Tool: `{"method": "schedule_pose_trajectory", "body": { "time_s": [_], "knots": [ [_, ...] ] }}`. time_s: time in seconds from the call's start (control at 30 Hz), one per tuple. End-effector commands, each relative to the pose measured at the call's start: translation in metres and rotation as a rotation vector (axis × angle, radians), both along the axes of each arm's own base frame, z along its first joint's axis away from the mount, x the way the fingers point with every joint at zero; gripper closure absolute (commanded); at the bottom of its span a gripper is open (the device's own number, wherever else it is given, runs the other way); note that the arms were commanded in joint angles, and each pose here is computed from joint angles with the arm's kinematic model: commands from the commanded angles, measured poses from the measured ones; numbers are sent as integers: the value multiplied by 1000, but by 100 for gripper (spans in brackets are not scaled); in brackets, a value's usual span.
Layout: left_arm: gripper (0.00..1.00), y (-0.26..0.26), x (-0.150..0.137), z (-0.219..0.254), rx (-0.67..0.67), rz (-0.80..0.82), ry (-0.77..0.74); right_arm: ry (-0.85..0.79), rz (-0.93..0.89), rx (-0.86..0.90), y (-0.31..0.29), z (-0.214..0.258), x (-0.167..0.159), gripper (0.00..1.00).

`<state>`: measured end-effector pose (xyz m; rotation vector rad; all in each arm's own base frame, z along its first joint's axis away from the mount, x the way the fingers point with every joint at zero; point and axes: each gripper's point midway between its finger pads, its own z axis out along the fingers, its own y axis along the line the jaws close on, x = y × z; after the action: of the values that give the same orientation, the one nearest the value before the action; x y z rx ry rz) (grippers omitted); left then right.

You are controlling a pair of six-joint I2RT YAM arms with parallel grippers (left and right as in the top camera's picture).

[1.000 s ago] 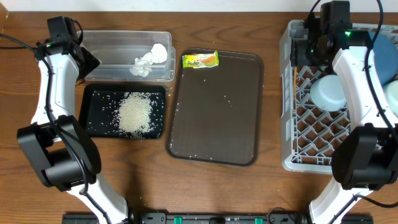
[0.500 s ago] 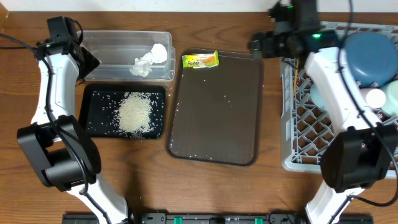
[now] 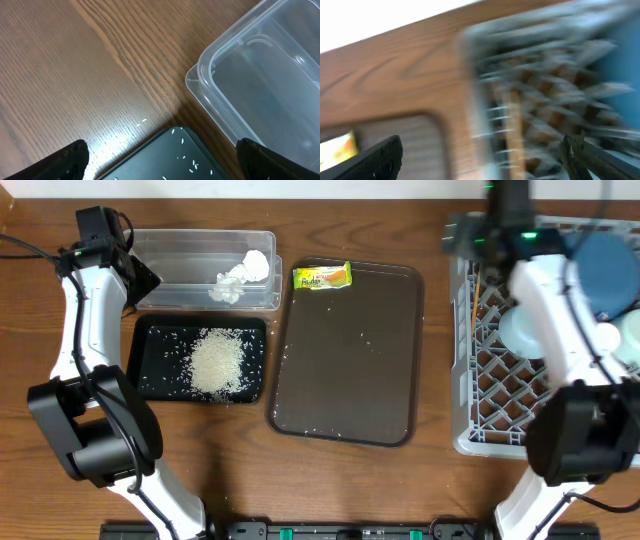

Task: Sort waste into correct bins and load items into the dishwasher rack
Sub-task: 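Reach the left gripper to the yellow Pandan wrapper and grasp it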

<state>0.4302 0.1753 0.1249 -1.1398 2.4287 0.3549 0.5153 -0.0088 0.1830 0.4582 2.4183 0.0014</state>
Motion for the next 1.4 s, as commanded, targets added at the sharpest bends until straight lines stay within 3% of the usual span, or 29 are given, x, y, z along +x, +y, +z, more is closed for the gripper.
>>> {"method": "schedule_pose_trajectory", "body": {
  "time_s": [0.0, 0.4, 0.47, 0.67, 0.77, 0.87, 1.0, 1.07, 1.23, 1.37],
  "knots": [
    [4, 1, -1, -4, -1, 12, 9, 41, -173, -32, -69, -10, -12, 1],
    [4, 6, 18, 5, 8, 44, -95, 57, -424, -26, -191, -11, -49, 1],
    [4, -12, 23, 0, -116, 59, -137, 58, -446, -25, -201, -11, -54, 1],
    [2, -141, 4, -4, -800, -174, -68, 59, -475, -24, -215, -12, -61, 1],
    [2, -192, 1, 13, -985, -303, -69, 59, -475, -24, -215, -11, -60, 1],
    [2, -240, -1, 27, -1053, -490, -75, 59, -477, -24, -215, -12, -61, 1],
    [2, -303, 1, 34, -927, -705, -44, 59, -476, -24, -215, -11, -61, 1],
    [2, -319, 6, 38, -775, -755, -33, 60, -475, -24, -215, -12, -61, 1],
    [2, -339, 28, 73, -251, -801, -98, 60, -475, -24, -215, -12, -61, 1],
    [2, -364, 41, 91, -49, -816, -203, 59, -475, -24, -215, -11, -61, 1]
  ]
}}
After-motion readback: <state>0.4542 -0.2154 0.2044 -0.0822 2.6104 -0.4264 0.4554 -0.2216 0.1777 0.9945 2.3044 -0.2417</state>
